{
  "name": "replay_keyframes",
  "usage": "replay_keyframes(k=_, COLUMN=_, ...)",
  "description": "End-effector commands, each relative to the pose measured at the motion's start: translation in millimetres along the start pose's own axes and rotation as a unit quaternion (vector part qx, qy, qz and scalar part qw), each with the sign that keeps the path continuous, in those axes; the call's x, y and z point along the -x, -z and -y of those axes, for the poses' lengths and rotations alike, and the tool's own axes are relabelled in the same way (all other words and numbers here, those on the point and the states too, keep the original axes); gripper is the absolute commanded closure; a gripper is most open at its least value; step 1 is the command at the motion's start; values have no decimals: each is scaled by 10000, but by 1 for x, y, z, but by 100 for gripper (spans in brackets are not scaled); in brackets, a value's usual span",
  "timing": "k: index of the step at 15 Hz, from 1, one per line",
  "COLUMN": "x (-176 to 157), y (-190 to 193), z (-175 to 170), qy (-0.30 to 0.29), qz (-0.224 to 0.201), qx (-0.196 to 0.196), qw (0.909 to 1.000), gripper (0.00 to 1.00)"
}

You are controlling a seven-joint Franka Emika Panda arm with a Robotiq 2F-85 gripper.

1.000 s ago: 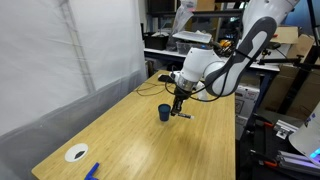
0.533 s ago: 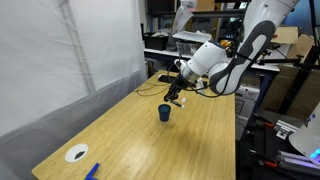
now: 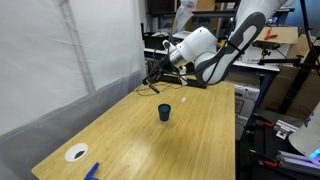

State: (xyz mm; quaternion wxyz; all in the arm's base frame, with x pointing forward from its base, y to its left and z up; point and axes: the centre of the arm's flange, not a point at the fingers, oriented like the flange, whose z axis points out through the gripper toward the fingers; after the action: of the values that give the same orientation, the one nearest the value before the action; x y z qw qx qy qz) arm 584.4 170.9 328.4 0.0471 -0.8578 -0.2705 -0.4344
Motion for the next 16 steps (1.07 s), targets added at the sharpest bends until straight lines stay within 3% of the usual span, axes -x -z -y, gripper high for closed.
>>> replay_keyframes(k=1, x=39, y=-13, z=-4, qy=1, qz=-18, qx=8, qw=10000, gripper=95)
replay_keyframes(k=4, x=75, y=-24, z=-22, qy=-271, qz=158, qx=74, qw=9995, gripper=95)
replay_keyframes(k=7, x=89, y=-30, z=-40, qy=-444, qz=191, qx=118, qw=9988, gripper=95)
replay_keyframes(k=16, x=124, y=-74, z=-30, qy=-754, qz=493, qx=-280, qw=9955, gripper=95)
